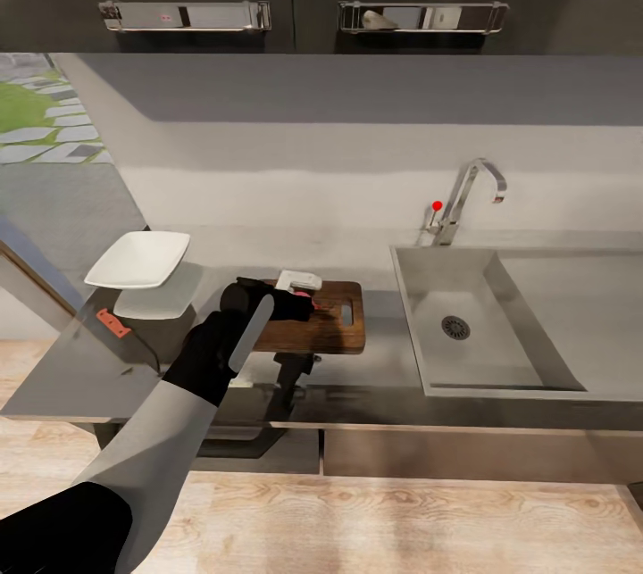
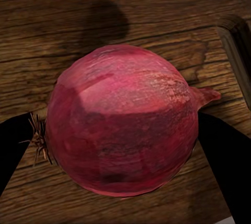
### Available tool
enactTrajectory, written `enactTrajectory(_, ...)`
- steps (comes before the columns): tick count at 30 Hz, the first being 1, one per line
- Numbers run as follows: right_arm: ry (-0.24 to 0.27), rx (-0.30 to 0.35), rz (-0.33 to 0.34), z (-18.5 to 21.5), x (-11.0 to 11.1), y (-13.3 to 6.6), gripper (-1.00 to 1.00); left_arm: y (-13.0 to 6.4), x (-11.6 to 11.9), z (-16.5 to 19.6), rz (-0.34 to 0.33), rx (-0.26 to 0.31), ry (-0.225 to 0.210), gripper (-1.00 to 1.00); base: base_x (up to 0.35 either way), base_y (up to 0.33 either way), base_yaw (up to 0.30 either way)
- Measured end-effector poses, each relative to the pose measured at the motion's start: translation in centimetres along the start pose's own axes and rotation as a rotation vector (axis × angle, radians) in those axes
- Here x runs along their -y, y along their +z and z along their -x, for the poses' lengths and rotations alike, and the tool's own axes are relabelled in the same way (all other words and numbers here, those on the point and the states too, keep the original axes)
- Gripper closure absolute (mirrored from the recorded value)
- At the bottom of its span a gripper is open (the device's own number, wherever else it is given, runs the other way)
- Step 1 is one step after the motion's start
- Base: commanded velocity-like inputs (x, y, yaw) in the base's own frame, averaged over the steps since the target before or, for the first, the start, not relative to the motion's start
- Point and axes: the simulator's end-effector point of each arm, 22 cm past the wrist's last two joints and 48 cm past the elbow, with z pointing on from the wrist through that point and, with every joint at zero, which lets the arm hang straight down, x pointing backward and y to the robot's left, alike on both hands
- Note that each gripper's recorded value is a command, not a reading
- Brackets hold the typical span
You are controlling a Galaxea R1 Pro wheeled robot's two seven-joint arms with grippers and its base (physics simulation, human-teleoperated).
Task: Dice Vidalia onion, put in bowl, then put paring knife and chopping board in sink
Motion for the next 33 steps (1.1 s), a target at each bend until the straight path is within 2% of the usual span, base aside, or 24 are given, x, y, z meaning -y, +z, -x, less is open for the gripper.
enactTrajectory(29,-0.001,-0.001,0.000,-0.06,0.02,-0.02,-1.00,-0.02,-0.11,0.01,0.002,0.000,0.000,1.00,0.000,0.000,0.000)
enactTrajectory(30,-0.001,-0.001,0.000,-0.06,0.02,-0.02,-1.00,-0.01,-0.11,-0.01,0.002,0.000,0.000,-1.00,0.000,0.000,0.000)
enactTrajectory(33,-0.001,-0.001,0.000,-0.06,0.02,-0.02,-1.00,0.00,-0.08,-0.02,0.000,0.000,0.000,-1.00,0.000,0.000,0.000)
